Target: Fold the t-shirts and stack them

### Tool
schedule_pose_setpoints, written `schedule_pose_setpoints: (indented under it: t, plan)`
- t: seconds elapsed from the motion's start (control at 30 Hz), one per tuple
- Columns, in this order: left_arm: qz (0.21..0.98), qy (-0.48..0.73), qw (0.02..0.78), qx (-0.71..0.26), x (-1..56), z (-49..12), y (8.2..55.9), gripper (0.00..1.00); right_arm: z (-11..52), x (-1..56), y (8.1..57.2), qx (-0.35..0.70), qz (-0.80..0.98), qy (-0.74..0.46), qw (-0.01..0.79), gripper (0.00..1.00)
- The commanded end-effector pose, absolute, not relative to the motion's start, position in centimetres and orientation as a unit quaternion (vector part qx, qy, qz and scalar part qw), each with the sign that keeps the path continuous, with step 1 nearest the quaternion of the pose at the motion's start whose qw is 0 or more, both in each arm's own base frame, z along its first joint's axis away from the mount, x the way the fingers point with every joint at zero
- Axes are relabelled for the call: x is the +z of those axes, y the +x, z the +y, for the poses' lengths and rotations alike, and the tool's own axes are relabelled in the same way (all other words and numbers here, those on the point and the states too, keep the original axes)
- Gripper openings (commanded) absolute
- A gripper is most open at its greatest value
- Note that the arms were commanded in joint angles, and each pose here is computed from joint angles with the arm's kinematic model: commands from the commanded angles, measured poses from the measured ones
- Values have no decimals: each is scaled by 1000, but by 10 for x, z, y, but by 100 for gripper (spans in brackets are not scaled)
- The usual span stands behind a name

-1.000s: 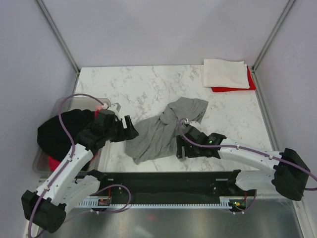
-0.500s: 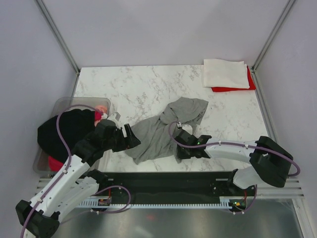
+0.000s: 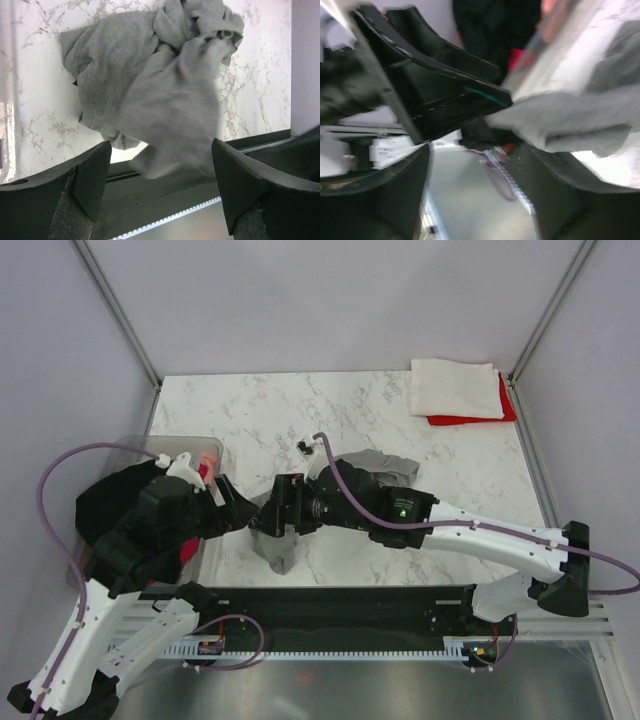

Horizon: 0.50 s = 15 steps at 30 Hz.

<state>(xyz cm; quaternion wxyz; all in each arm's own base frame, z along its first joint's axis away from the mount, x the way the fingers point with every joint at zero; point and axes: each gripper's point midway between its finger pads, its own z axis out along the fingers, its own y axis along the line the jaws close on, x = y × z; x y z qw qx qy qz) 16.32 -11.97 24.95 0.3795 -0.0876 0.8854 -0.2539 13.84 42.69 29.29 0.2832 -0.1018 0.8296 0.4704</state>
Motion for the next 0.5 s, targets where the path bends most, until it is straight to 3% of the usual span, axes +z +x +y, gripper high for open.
schedule_pose_setpoints:
  t: [0.0, 0.07, 0.27, 0.47]
  plan:
    - [899, -86, 375, -210, 247, -96, 144, 89, 408, 279, 139, 429, 851, -96, 288, 98]
    - [902, -90, 364, -213, 242, -95, 136, 88, 368, 242, 157, 349, 883, -61, 308, 98]
    - [916, -109, 313, -227, 201, -98, 117, 86, 276, 191, 185, 277, 902, 25, 331, 98]
    - [927, -149, 268, -215, 162, -100, 112, 82, 228, 154, 206, 202, 920, 39, 333, 98]
